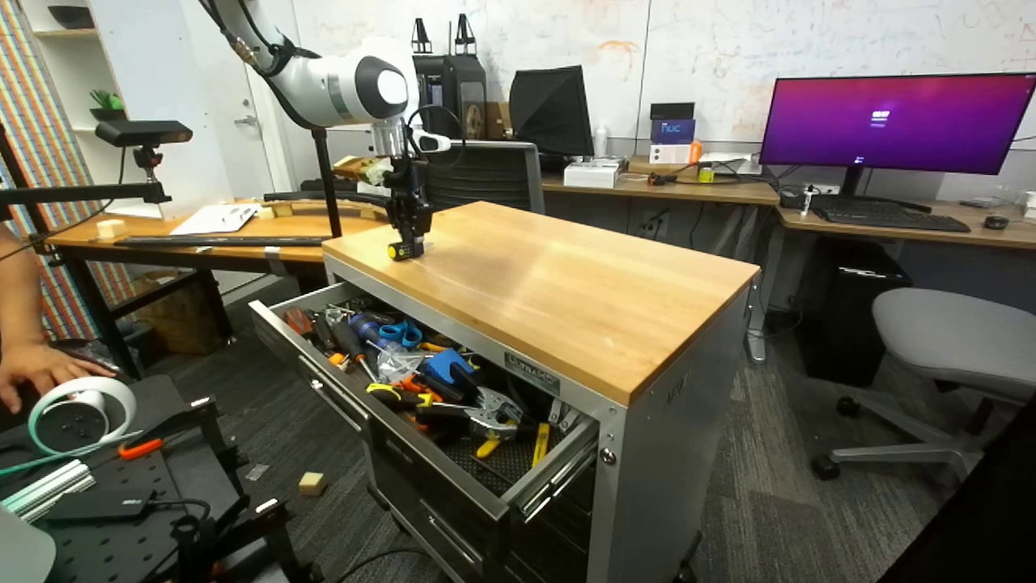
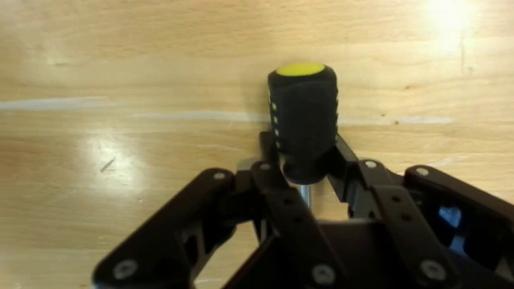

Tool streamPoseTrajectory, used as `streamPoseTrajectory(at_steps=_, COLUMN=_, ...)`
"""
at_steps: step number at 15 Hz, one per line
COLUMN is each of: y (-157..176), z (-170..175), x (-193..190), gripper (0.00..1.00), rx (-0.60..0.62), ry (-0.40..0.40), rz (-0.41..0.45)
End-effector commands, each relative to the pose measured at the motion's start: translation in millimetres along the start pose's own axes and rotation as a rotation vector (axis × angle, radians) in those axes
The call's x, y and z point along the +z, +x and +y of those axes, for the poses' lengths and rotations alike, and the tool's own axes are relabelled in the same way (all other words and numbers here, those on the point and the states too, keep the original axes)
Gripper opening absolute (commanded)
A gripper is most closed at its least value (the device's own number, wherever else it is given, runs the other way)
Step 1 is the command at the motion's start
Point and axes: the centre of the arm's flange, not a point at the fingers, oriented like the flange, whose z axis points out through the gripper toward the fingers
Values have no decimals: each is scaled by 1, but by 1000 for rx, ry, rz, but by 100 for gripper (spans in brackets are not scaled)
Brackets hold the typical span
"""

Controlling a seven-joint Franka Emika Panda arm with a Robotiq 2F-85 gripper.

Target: Put the screwdriver in the drawer and then close the drawer

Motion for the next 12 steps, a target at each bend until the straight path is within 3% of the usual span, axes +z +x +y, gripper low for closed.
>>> streamPoseTrajectory(at_steps=1, y=-12, z=28, x=-2, gripper=15, rx=46, ry=-72, rz=-58)
streamPoseTrajectory(at_steps=7, y=-86, z=99, x=20, gripper=14, rx=229, ry=-203, rz=-279)
streamPoseTrajectory(at_steps=12, y=-157, z=143, x=38, gripper=14, rx=344, ry=-238, rz=-312)
